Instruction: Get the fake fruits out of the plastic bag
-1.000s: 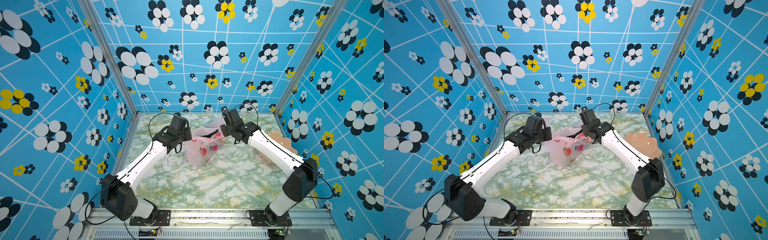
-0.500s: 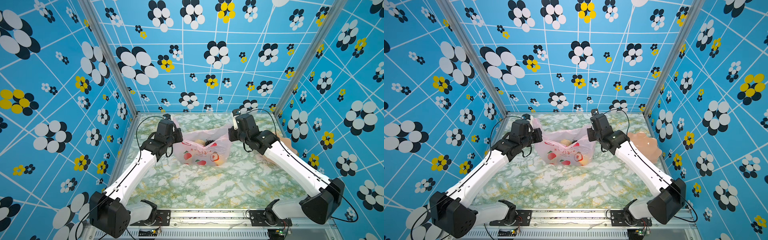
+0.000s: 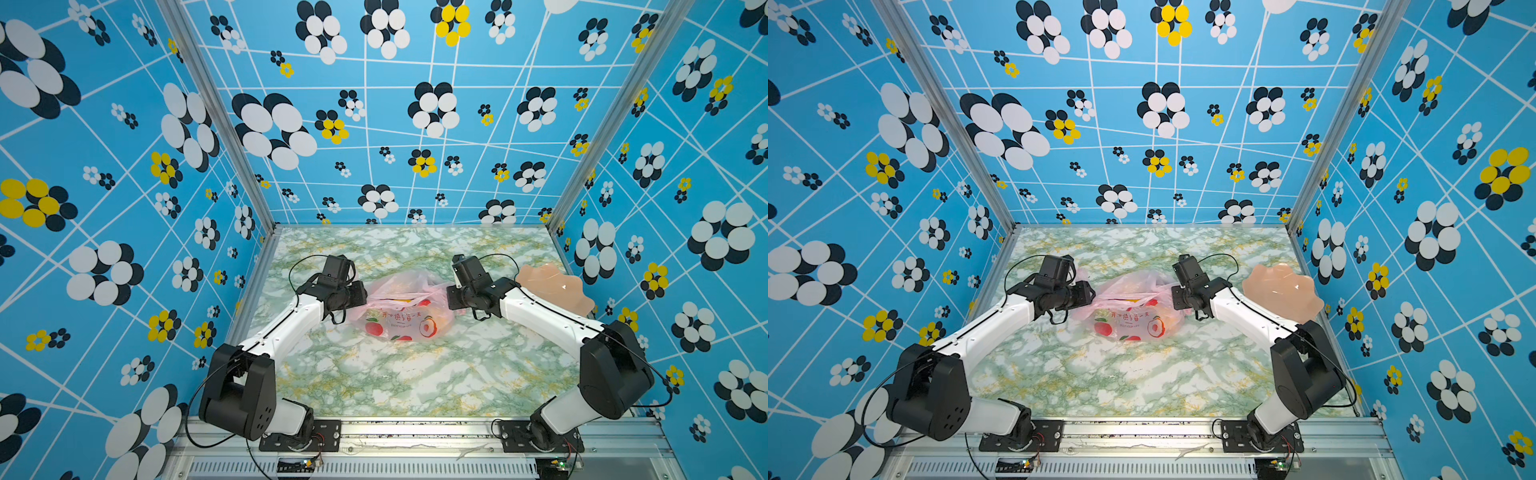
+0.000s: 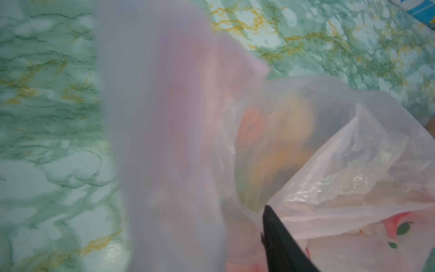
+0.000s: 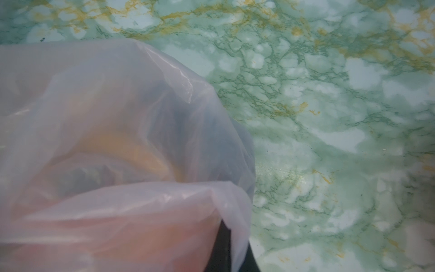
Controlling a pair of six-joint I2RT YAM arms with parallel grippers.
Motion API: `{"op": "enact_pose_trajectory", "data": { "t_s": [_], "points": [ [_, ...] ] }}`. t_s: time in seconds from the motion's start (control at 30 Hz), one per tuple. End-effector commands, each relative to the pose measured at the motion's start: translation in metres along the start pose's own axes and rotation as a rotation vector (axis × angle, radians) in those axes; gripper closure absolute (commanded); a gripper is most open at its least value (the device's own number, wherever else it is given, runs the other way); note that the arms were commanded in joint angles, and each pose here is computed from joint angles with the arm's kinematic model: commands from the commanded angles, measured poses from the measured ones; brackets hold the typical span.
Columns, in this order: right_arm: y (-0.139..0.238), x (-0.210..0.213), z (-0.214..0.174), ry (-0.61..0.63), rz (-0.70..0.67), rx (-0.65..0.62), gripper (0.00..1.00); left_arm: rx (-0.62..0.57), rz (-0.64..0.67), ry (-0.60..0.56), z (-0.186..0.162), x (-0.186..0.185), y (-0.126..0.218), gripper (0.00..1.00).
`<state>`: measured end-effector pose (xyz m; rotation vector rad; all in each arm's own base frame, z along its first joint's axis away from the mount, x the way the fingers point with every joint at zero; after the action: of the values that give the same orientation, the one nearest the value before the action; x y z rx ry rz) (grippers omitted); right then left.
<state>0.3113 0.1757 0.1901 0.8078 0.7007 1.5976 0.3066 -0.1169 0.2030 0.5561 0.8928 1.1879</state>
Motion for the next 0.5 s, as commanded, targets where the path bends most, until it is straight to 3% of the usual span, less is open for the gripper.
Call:
{"op": "enact_pose_trajectory", "data": {
  "t_s": [0.0, 0.23, 0.37, 0.47],
  "points": [
    [0.026, 0.004, 0.012, -0.020, 0.072, -0.071, 1.00, -0.031, 0.119, -0.005, 0.002, 0.003, 0.037, 0.36],
    [0.049, 0.005, 0.004, 0.017, 0.115, -0.092, 1.00, -0.189, 0.313, 0.043, -0.015, 0.021, 0.117, 0.20],
    [0.061, 0.006, 0.000, 0.036, 0.130, -0.111, 1.00, -0.237, 0.366, 0.037, -0.022, 0.025, 0.159, 0.20],
    [0.068, 0.010, -0.003, 0.058, 0.146, -0.120, 1.00, -0.260, 0.331, -0.003, -0.019, 0.011, 0.179, 0.23]
  ]
}}
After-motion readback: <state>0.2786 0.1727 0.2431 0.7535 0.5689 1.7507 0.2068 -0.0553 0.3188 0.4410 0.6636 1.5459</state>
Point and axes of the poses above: each gripper's point midway between its finger pads, its own y axis back along the fingers, its own x axis along the line the jaws close on, z = x × y, the point moved 8 cm from there along y, back along the fingers, and after that the axes turned 8 degrees about -y, right-handed, at the moved point
